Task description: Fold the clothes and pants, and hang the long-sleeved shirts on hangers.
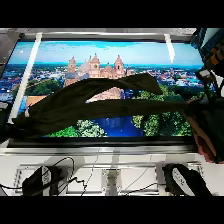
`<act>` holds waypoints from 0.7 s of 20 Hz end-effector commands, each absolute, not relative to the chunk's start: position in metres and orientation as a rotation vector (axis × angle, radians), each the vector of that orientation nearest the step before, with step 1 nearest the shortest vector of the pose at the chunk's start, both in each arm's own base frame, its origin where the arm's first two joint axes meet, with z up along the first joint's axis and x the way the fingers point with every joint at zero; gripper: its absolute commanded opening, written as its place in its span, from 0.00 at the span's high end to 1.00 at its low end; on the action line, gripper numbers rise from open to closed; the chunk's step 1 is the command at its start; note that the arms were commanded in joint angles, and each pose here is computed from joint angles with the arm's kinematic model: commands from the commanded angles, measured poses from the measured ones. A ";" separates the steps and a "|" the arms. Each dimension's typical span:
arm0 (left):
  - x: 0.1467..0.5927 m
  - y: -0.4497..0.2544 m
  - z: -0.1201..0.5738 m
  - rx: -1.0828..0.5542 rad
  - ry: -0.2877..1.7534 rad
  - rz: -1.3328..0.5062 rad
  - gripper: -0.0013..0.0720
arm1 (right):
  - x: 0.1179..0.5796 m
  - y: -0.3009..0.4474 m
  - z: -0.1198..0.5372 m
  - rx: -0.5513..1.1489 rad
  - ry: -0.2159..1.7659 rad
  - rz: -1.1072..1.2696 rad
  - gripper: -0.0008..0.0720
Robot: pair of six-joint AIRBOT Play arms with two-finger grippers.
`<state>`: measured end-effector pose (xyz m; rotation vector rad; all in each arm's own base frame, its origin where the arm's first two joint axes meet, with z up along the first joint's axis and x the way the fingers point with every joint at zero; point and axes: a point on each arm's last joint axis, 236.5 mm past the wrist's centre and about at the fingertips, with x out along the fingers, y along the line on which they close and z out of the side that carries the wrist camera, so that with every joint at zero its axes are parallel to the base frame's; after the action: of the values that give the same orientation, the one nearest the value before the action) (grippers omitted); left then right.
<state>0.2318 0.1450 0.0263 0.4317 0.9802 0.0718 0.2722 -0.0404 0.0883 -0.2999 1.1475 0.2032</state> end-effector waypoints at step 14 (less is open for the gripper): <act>0.233 0.142 0.050 1.029 0.945 -0.206 0.94 | 0.147 -0.006 0.076 -0.265 1.499 0.436 0.97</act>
<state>0.2530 0.1497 0.0719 0.8558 0.8353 -0.0191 0.1622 -0.0187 0.0765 -0.3001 1.4535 0.3709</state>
